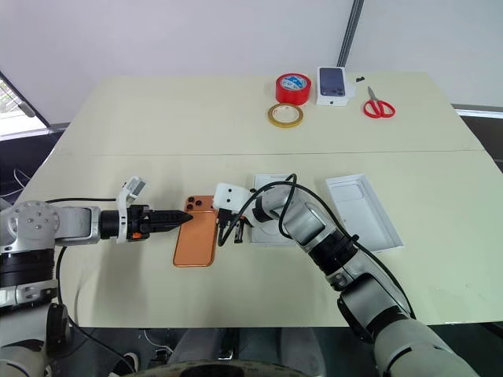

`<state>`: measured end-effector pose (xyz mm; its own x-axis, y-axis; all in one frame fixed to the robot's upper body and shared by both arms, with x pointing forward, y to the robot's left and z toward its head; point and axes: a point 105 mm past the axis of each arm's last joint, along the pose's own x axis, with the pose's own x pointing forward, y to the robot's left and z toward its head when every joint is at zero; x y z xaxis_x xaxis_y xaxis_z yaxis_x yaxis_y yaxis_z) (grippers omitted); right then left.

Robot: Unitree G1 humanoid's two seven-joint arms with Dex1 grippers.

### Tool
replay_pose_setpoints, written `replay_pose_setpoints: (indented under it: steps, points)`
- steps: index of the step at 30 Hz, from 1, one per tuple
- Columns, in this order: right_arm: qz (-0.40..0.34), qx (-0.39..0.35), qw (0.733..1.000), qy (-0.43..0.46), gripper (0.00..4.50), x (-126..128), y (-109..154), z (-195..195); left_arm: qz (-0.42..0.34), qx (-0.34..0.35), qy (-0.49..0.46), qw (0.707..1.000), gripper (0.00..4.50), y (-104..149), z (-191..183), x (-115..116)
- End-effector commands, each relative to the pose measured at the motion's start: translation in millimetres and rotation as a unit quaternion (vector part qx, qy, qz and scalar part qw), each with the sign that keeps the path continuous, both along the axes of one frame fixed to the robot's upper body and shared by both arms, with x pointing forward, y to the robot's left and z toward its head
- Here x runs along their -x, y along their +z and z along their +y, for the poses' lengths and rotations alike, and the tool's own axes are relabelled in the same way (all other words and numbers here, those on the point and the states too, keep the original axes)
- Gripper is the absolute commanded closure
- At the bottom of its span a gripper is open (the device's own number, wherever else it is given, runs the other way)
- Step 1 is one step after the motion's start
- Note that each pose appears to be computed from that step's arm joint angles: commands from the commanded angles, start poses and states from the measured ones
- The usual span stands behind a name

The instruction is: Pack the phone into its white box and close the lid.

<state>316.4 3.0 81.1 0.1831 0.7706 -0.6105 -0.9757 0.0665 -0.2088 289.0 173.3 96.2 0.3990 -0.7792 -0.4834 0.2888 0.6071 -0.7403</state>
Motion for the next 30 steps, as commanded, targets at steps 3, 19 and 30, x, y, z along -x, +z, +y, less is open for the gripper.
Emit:
replay_pose_setpoints:
  steps: [3,19,30]
  points:
    - [-0.002,-0.005,1.0,0.025,4.47,7,1,14,-0.01,0.01,-0.06,0.998,0.59,3,-35,6]
    - [-0.013,-0.003,1.0,0.017,4.5,3,0,11,0.015,0.077,0.017,0.997,1.48,4,-6,1]
    - [-0.019,-0.005,1.0,0.015,4.5,1,0,10,0.039,0.121,0.032,0.991,2.93,-4,-3,7]
